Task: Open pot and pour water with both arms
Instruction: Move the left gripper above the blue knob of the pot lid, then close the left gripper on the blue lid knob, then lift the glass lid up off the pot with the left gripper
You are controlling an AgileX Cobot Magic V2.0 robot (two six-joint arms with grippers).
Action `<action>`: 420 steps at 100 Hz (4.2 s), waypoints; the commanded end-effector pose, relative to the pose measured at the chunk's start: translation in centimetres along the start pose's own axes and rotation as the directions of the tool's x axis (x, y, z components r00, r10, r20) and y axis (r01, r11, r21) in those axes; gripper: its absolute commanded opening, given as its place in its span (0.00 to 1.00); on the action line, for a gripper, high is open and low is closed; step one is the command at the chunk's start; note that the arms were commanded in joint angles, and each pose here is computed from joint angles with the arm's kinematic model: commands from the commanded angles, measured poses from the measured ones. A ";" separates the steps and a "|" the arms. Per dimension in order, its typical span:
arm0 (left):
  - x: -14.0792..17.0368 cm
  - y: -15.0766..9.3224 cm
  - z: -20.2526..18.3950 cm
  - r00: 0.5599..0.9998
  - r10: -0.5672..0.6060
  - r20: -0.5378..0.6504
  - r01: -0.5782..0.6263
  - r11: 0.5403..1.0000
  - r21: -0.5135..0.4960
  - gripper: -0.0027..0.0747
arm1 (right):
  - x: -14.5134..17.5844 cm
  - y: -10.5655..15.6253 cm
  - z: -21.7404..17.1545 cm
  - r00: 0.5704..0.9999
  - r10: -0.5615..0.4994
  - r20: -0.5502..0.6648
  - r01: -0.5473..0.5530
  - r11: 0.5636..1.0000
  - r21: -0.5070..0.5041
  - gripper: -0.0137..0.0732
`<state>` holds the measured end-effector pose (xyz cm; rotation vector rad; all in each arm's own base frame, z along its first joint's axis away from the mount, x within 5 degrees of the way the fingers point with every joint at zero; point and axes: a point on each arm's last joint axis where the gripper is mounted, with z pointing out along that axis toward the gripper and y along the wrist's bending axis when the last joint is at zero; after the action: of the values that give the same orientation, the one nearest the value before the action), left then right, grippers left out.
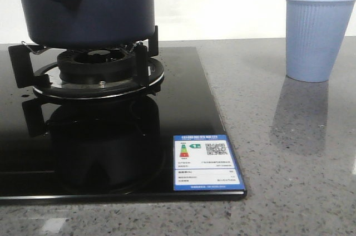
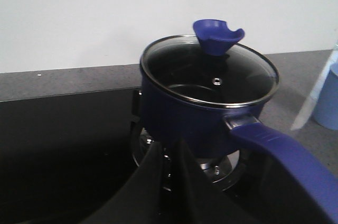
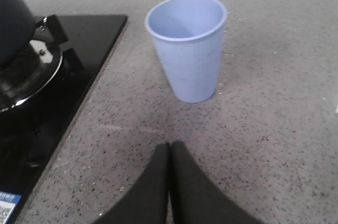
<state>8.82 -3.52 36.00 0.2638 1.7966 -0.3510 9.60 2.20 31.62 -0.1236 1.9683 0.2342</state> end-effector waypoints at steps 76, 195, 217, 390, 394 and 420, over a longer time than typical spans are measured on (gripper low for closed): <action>-4.7 -3.9 14.1 0.990 0.004 0.140 -0.023 0.991 0.134 0.70 | -1.7 0.2 -0.2 0.997 -0.032 0.069 0.033 0.999 -0.007 0.80; -5.1 -2.7 20.9 0.994 0.046 0.103 -0.051 0.998 0.048 0.70 | -1.7 0.2 -0.2 0.997 -0.032 0.064 0.033 0.999 -0.008 0.80; -4.9 -3.3 21.3 0.992 0.050 0.118 -0.057 0.997 0.057 0.70 | -1.7 0.2 -0.2 0.997 -0.032 0.064 0.033 0.999 -0.008 0.80; -10.0 -2.1 14.4 0.928 0.030 0.370 -0.039 0.999 0.017 0.51 | -1.7 0.2 -0.2 0.997 -0.034 0.064 0.034 0.999 -0.007 0.80; -10.2 -1.7 14.0 0.927 0.032 0.374 -0.037 0.999 0.006 0.51 | -1.7 0.2 -0.2 0.997 -0.036 0.064 0.036 0.999 -0.007 0.80; -11.1 0.4 11.6 0.923 0.043 0.381 -0.021 0.998 -0.063 0.51 | -1.8 0.1 0.6 0.998 -0.048 0.050 0.048 0.999 -0.002 0.80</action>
<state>23.38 -8.87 40.92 0.2336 1.5648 -0.3287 9.97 2.39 31.66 -0.1615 1.9973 0.2270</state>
